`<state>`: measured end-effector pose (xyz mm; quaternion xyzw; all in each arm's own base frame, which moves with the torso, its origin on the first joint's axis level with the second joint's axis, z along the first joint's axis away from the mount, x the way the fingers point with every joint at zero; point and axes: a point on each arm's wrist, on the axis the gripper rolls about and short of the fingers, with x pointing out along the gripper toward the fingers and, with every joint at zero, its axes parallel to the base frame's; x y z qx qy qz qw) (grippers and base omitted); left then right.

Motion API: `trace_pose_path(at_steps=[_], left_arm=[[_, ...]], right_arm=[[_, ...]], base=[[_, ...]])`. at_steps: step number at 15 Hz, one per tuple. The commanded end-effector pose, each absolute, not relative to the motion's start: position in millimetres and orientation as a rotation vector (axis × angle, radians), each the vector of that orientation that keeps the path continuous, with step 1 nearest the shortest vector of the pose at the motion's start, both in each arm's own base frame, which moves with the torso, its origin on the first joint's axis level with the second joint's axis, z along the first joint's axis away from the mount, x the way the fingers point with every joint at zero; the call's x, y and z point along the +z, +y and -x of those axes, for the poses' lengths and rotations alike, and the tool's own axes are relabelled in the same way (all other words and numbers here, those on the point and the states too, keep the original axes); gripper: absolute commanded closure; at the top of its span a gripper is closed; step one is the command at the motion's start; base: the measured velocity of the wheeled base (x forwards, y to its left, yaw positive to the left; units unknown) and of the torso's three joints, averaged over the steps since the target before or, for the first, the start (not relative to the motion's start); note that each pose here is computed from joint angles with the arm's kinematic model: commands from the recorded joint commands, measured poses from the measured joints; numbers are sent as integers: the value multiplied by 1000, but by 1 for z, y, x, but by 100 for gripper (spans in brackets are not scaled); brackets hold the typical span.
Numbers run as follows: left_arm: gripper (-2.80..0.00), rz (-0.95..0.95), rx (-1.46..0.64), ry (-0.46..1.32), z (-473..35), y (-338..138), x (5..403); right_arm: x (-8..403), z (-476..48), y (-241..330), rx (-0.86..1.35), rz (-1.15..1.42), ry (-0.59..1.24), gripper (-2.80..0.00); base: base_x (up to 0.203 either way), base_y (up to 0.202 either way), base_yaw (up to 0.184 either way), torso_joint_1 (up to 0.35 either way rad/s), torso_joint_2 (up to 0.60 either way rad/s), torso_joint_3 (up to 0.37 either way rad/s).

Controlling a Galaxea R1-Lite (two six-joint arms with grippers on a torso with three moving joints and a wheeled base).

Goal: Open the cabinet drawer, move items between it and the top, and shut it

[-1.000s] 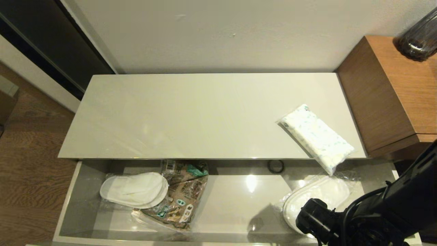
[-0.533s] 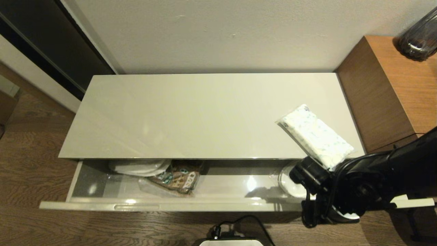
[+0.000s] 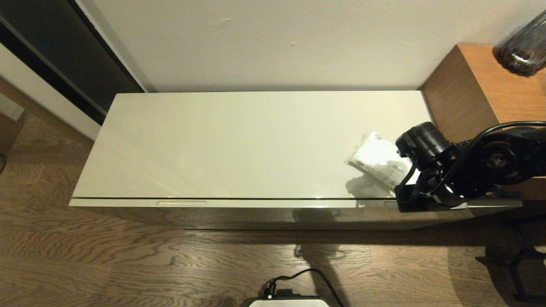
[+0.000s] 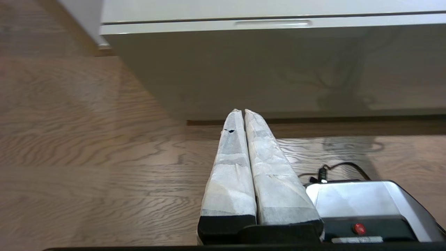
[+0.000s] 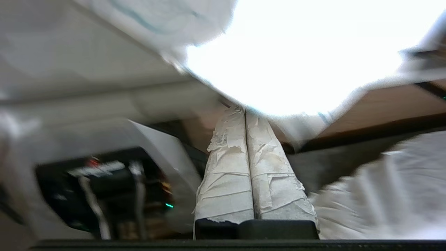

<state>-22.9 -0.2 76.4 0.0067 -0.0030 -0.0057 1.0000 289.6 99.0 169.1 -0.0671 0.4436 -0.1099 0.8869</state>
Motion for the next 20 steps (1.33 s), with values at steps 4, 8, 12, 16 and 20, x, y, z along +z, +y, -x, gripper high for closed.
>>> trace_pose_path(at_steps=[4, 8, 12, 16, 20], left_arm=[[0, -14, -9, -6, 23, 0, 76], [0, -14, -9, -6, 23, 0, 76], [0, -14, -11, -6, 23, 0, 76], [0, -14, -11, -6, 23, 0, 76], [0, -14, -11, -6, 23, 0, 76]], right_arm=[[208, -235, 75, -218, 145, 903, 0], [225, -203, 64, -216, 174, 938, 0], [249, -173, 44, -205, 148, 913, 0], [278, -105, -11, -243, 129, 778, 0], [228, -42, -8, -177, 273, 656, 0]], base=[[0, 0, 0, 0, 0, 0], [0, 0, 0, 0, 0, 0], [0, 0, 0, 0, 0, 0], [0, 0, 0, 0, 0, 0], [0, 0, 0, 0, 0, 0]])
